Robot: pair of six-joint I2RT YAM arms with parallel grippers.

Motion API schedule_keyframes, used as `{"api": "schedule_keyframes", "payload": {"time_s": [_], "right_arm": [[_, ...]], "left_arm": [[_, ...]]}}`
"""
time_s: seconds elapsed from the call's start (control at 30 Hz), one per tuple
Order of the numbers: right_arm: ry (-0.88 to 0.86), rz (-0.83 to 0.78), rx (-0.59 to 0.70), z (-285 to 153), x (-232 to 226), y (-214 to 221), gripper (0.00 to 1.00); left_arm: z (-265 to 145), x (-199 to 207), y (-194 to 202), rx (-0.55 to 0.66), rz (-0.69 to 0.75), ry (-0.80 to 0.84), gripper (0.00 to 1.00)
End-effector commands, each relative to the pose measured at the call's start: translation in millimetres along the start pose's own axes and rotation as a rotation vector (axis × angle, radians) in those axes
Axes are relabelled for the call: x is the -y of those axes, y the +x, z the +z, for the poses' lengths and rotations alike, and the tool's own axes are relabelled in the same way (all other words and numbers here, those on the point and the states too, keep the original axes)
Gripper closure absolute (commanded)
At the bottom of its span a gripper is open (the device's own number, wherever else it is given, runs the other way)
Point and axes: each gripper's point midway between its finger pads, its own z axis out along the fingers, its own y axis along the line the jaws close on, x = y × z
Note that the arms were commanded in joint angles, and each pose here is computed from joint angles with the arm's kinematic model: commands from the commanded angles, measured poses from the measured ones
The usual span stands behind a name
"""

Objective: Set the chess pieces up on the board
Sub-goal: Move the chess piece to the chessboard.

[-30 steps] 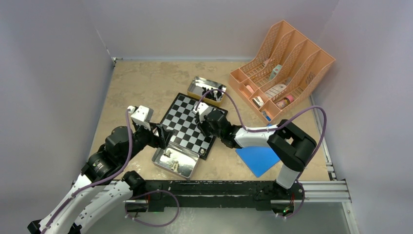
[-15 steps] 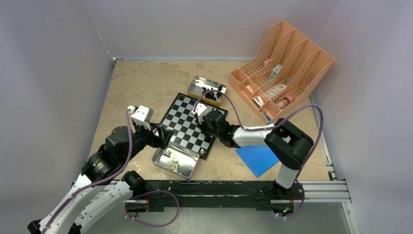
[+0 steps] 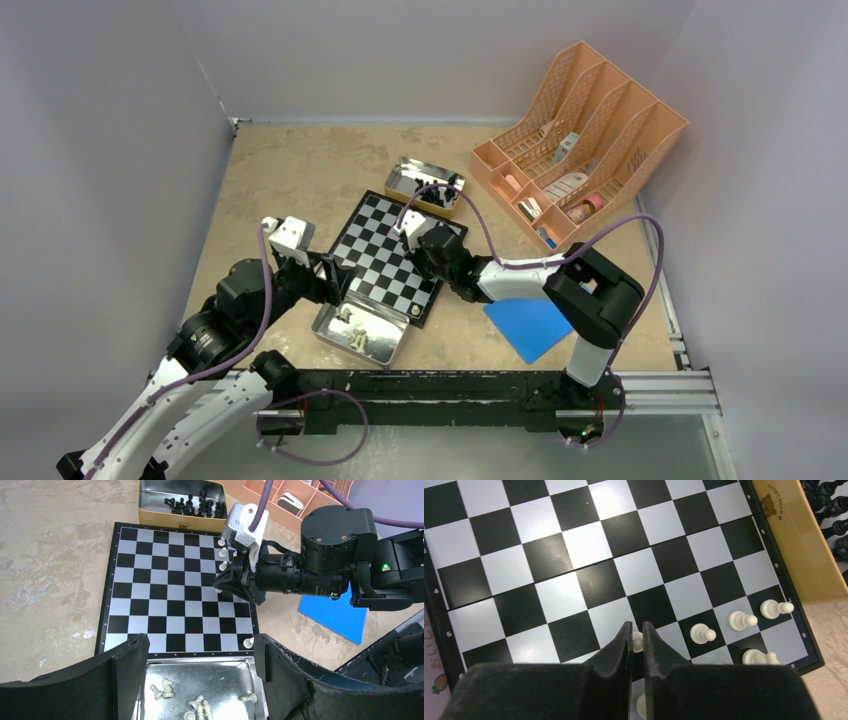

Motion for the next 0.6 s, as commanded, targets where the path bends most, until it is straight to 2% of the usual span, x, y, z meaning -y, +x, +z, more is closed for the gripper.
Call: {"api": "schedule_keyframes", "payload": {"time_s": [0.0, 0.57], "right_arm": [[0.069, -0.007, 0.024, -2.3, 14.7, -16.9, 0.88], [0.148, -0.024, 0.004, -5.7, 29.9, -13.6, 0.87]], "left_arm": [[-3.6, 0.8, -17.1, 0.052, 0.002, -0.002, 0.23], [-3.4, 1.3, -16.9, 0.052, 0.001, 0.001, 0.24]]}}
